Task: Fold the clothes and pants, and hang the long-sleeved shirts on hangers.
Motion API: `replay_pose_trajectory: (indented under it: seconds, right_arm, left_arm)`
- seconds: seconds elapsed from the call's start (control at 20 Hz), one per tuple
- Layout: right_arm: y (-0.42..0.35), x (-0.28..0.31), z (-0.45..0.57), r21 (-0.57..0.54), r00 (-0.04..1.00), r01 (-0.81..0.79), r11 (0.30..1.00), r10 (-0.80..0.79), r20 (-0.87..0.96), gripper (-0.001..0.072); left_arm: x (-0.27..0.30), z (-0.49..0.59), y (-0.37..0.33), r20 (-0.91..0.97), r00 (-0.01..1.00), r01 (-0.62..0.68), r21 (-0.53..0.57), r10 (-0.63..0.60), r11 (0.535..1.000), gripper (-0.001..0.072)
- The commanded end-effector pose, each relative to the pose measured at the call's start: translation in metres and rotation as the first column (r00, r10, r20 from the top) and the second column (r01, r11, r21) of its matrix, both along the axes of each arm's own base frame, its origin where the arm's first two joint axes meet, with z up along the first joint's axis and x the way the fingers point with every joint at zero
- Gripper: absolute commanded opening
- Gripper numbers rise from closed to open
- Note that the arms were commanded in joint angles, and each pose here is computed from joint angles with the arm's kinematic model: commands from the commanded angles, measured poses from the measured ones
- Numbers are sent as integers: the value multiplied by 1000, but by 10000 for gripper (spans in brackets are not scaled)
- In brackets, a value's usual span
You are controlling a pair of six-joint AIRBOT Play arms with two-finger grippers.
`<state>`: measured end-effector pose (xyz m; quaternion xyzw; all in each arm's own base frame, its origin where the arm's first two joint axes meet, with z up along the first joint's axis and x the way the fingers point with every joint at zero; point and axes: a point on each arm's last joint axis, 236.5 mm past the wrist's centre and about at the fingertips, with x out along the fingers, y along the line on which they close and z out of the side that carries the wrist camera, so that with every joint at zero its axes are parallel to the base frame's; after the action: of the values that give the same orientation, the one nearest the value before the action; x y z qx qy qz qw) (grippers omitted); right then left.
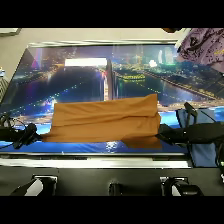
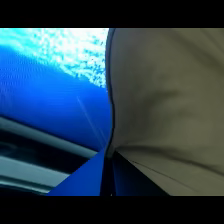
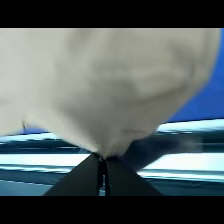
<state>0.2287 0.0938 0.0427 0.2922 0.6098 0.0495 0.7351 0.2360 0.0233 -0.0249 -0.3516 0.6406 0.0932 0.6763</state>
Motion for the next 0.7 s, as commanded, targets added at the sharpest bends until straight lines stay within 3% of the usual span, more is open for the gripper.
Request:
replay_pose_trajectory:
  seconds: [0.0, 0.25, 0.65]
  right_arm:
    - [-5, 12, 11, -19, 998, 19, 1000, -18, 56, 19]
    - [-13, 98, -5, -67, 994, -56, 996, 62, 87, 20]
    - [-21, 216, -56, -95, 990, -110, 989, 117, 76, 20]
  left_arm:
    - [9, 10, 7, 62, 998, -13, 79, 8, 997, 15]
    - [86, 9, 2, 220, 974, 24, 150, -57, 988, 15]
    - [180, -38, 4, 176, 975, 110, 152, -136, 982, 15]
